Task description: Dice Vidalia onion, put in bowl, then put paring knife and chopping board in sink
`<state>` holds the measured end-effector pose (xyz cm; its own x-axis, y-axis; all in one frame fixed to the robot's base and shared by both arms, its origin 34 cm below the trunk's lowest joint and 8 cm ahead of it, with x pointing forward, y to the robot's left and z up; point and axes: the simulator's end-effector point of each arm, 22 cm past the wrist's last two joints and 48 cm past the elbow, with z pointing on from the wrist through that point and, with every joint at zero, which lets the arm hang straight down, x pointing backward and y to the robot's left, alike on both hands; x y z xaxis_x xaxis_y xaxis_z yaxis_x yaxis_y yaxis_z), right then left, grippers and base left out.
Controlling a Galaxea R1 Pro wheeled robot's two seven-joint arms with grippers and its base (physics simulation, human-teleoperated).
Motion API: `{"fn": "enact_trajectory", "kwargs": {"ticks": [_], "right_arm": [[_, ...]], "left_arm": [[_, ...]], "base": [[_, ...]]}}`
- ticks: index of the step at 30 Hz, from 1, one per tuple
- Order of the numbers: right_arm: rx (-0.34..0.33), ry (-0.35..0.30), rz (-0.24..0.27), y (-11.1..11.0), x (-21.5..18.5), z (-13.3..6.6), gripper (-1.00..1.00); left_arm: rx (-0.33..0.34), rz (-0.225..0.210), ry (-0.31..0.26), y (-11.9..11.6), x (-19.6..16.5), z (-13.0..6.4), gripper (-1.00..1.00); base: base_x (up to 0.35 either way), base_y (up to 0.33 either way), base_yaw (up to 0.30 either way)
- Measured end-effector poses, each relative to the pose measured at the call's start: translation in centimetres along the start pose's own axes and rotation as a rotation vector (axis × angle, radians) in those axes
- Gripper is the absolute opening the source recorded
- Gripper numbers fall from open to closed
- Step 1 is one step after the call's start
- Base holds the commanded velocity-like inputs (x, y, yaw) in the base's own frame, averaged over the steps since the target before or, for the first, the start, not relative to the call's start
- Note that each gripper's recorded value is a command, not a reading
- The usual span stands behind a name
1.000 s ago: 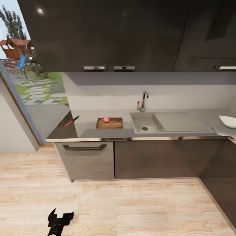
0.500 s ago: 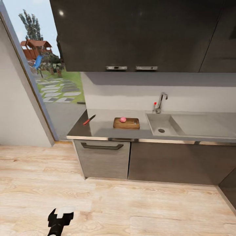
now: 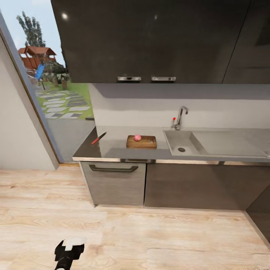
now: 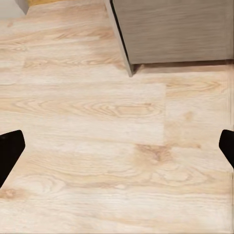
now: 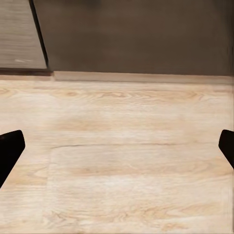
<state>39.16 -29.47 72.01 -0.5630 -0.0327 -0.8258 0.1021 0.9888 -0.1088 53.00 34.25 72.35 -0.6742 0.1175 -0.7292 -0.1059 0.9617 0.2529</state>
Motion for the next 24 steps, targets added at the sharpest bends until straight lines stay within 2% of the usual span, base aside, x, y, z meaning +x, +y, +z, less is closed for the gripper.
{"fn": "enact_trajectory", "kwargs": {"ticks": [13,24], "right_arm": [[0.0,-0.013,0.002,0.0,-0.5,0.1,1.0],[0.0,-0.024,0.003,0.0,-0.9,0.2,1.0]], "left_arm": [[0.0,-0.003,-0.011,0.1,-0.6,-0.1,1.0],[0.005,-0.006,-0.02,-0.1,-1.1,-0.2,1.0]], "base": [[0.185,-0.19,-0.201],[0.012,-0.016,-0.203]]}}
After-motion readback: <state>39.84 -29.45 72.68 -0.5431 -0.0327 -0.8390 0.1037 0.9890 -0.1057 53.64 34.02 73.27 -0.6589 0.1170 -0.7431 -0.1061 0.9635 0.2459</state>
